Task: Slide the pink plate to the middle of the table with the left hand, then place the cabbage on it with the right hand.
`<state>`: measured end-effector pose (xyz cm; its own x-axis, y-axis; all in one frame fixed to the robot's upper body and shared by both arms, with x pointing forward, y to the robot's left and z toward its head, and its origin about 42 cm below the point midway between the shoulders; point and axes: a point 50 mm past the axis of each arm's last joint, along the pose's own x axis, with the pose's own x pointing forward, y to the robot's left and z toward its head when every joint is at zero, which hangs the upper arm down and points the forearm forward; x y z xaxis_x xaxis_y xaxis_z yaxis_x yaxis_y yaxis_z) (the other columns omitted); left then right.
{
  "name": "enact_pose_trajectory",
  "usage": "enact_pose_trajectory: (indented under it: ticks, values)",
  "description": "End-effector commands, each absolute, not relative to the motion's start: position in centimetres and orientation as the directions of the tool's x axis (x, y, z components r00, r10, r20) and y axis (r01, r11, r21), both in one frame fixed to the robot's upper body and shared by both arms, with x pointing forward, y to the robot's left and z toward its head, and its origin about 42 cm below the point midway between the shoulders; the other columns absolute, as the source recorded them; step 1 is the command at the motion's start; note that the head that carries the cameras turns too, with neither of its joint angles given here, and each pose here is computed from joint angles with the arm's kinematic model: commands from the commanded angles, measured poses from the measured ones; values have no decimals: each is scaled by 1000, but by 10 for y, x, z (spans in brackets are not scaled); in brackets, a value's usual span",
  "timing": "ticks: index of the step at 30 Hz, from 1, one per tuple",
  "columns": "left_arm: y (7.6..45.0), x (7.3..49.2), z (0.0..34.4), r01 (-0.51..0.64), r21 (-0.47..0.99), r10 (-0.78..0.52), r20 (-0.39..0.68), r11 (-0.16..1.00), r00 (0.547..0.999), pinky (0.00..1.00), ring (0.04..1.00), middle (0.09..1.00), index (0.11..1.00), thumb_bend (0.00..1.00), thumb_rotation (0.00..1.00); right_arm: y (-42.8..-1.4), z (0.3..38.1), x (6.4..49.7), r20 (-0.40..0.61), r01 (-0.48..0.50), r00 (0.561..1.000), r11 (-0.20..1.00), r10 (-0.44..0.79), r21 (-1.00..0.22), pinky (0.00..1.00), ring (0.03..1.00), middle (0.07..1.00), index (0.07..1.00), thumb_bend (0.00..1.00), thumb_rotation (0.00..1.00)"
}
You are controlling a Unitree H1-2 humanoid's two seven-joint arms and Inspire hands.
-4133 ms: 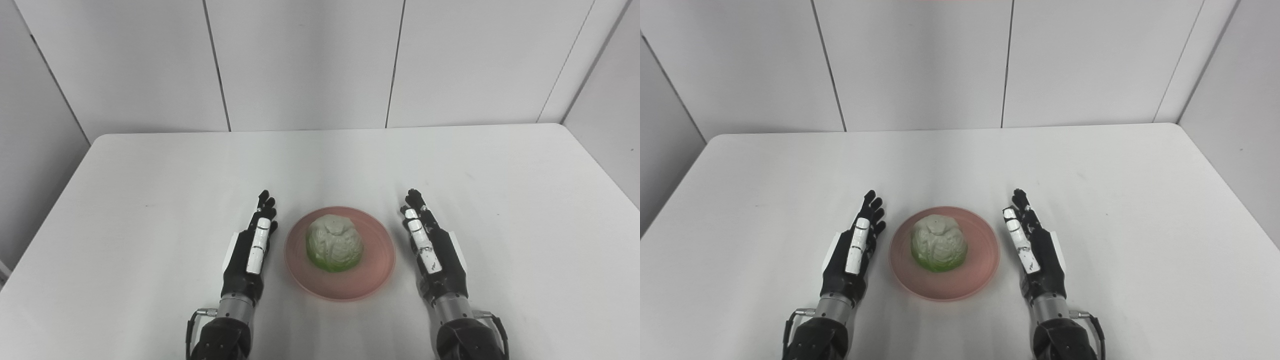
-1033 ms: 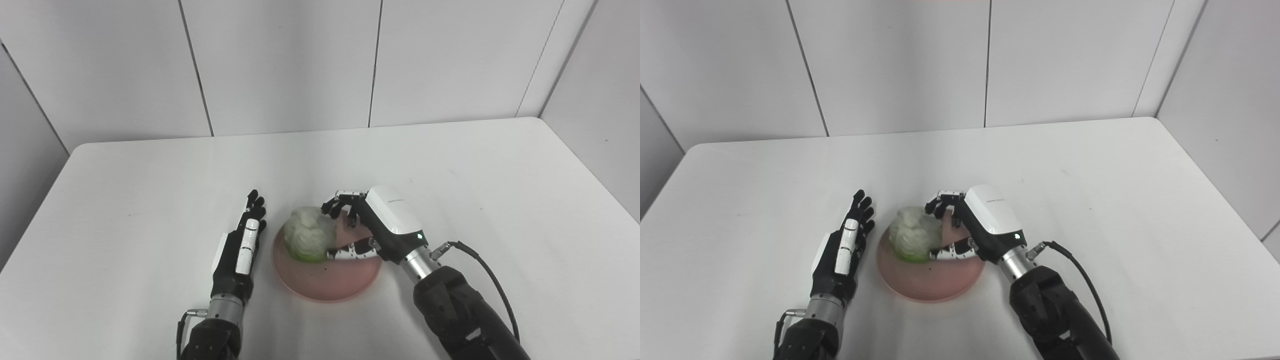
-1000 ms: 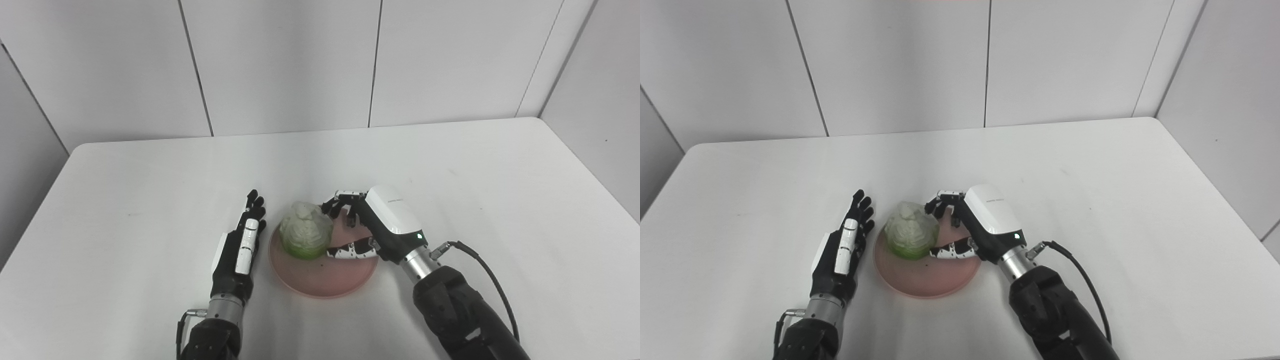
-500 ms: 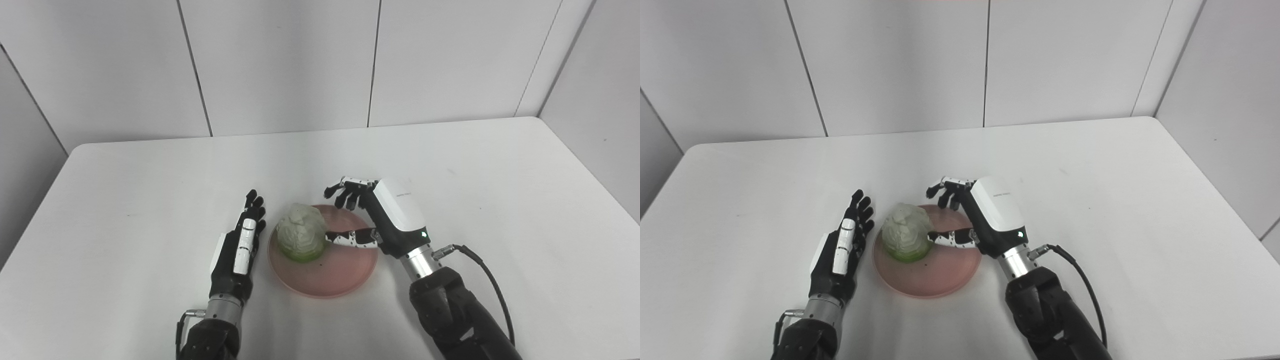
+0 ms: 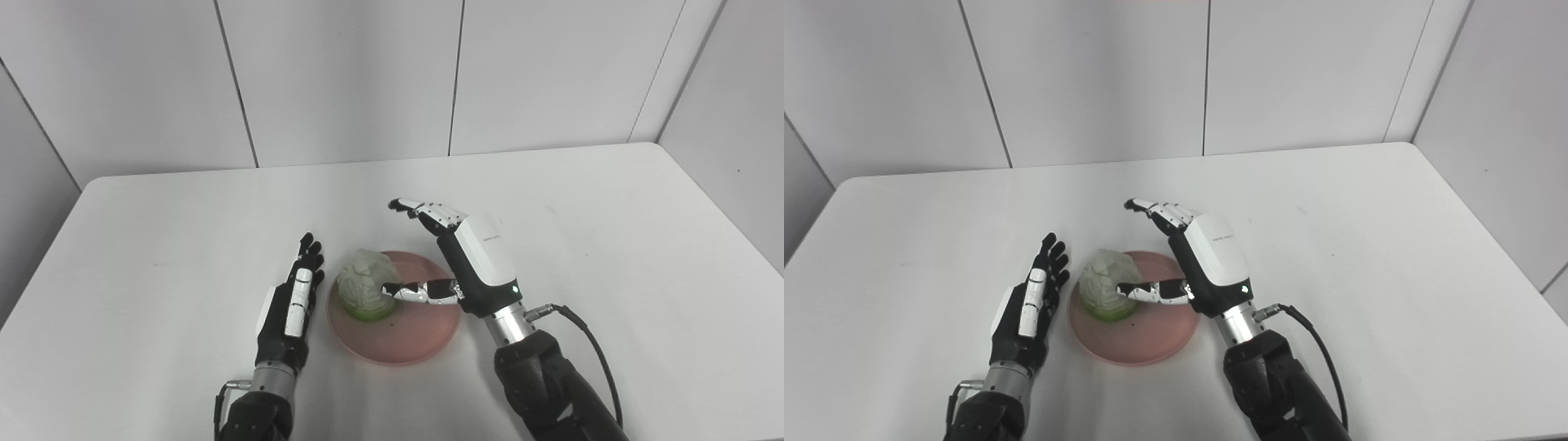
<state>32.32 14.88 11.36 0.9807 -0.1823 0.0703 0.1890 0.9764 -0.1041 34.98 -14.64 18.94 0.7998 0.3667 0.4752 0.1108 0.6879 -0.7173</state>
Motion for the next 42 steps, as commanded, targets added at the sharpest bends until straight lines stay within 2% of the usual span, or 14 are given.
enact_pose_trajectory:
  ticks: [1,6,11,15,20,25,29,32,34,38,42]
  values:
    - [150,325,117,193,-100,-184,94,976,978,1000,1000,1000,1000,642,1000,-145,205,351,496,113,790,709,360,-696,698,830,904,923,740,453]
    - [150,324,117,197,-93,-188,97,976,977,1000,1000,1000,1000,624,1000,-142,198,349,396,12,816,673,421,-740,757,860,945,964,837,474]
    - [150,324,116,200,-87,-191,104,976,976,1000,1000,1000,1000,612,1000,-136,190,347,333,-41,820,629,465,-777,763,879,967,987,893,483]
    - [151,323,116,202,-78,-194,99,976,976,1000,1000,1000,1000,609,1000,-133,185,345,293,-92,822,622,488,-778,788,906,984,999,911,478]
    - [152,322,114,209,-78,-201,99,975,975,1000,1000,1000,1000,608,1000,-132,179,345,254,-125,827,605,502,-787,877,933,988,1000,916,446]
    - [154,318,111,211,-65,-205,93,975,974,1000,1000,1000,1000,574,1000,-133,172,343,219,-147,833,585,508,-797,855,909,968,1000,926,406]
    - [155,316,107,217,-66,-210,98,974,973,1000,1000,1000,1000,598,1000,-134,170,343,223,-150,832,593,508,-791,824,880,953,995,889,390]
    - [156,314,105,213,-71,-206,96,974,974,1000,1000,1000,1000,618,1000,-135,171,342,262,-132,841,650,473,-748,787,861,941,979,866,357]
    - [159,313,105,214,-73,-206,96,974,974,1000,1000,1000,1000,616,1000,-136,174,341,298,-97,853,691,429,-716,732,856,945,977,816,403]
    - [166,311,103,204,-69,-198,90,976,976,1000,1000,1000,1000,655,1000,-139,180,341,347,-29,852,697,393,-716,747,867,955,977,769,415]
    - [175,310,99,210,-89,-203,82,974,976,1000,1000,1000,1000,668,998,-140,187,345,400,9,851,752,341,-659,755,893,977,988,763,479]
